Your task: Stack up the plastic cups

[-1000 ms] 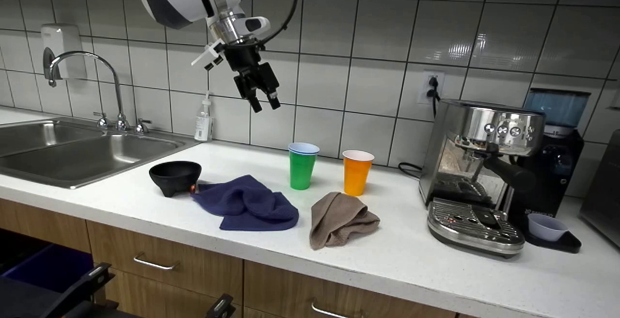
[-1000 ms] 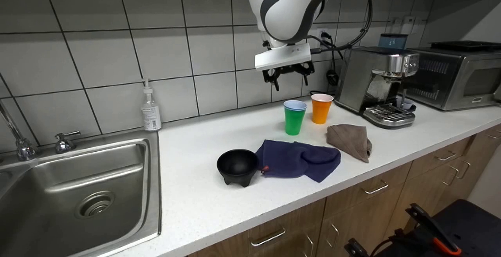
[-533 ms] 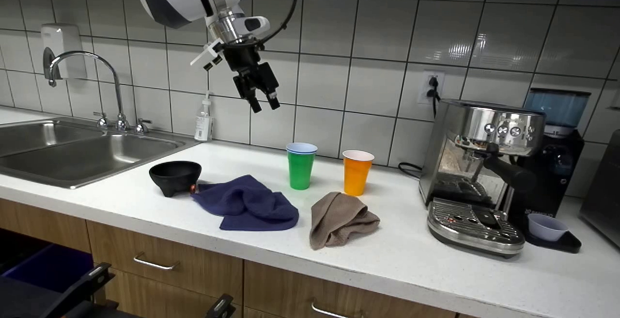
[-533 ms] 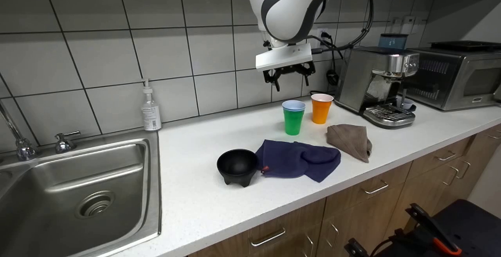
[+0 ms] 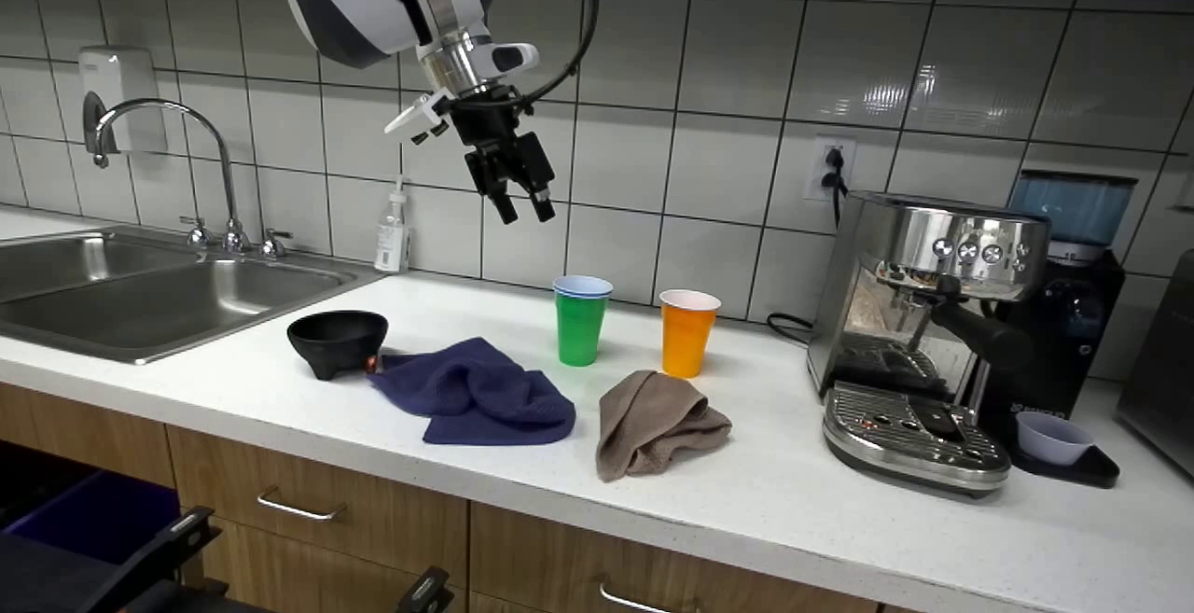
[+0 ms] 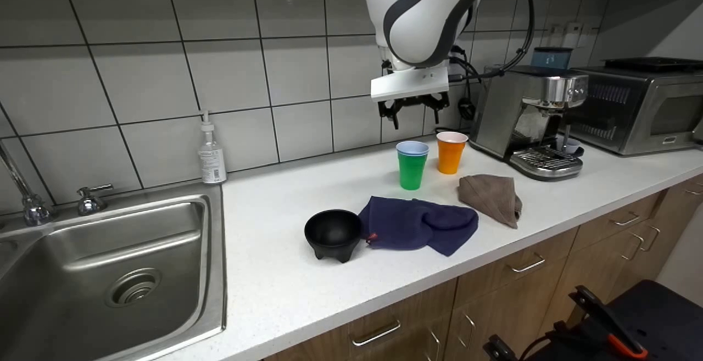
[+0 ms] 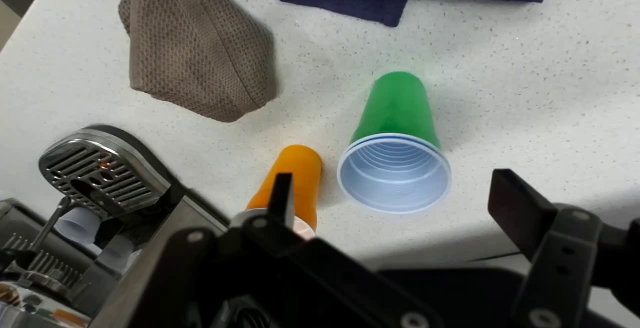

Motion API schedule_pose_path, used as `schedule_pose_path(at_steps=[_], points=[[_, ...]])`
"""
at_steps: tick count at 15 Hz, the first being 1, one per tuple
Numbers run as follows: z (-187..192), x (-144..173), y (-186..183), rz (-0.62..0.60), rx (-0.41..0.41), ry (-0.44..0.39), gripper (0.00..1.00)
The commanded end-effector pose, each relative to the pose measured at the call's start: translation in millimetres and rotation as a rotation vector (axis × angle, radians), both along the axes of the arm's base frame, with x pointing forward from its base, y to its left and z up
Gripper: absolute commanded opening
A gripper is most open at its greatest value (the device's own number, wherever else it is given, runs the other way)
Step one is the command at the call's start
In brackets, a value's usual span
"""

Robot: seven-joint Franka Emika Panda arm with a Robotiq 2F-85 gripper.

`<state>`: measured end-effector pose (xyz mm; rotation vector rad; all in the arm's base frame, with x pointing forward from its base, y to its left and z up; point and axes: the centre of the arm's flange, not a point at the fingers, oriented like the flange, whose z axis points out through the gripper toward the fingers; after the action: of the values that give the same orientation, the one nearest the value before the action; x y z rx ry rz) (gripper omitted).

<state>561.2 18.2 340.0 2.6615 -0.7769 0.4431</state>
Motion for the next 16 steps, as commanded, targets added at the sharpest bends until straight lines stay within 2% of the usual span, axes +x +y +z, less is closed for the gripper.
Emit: schedule_pose_path(at_steps=[1, 9, 16], points=[[1, -12, -29, 0.038, 0.017, -0.028, 1.00], [-11, -17, -95, 0.020, 0.028, -0.036, 1.00], [-24, -16, -130, -0.070, 0.013, -0.028, 1.00]])
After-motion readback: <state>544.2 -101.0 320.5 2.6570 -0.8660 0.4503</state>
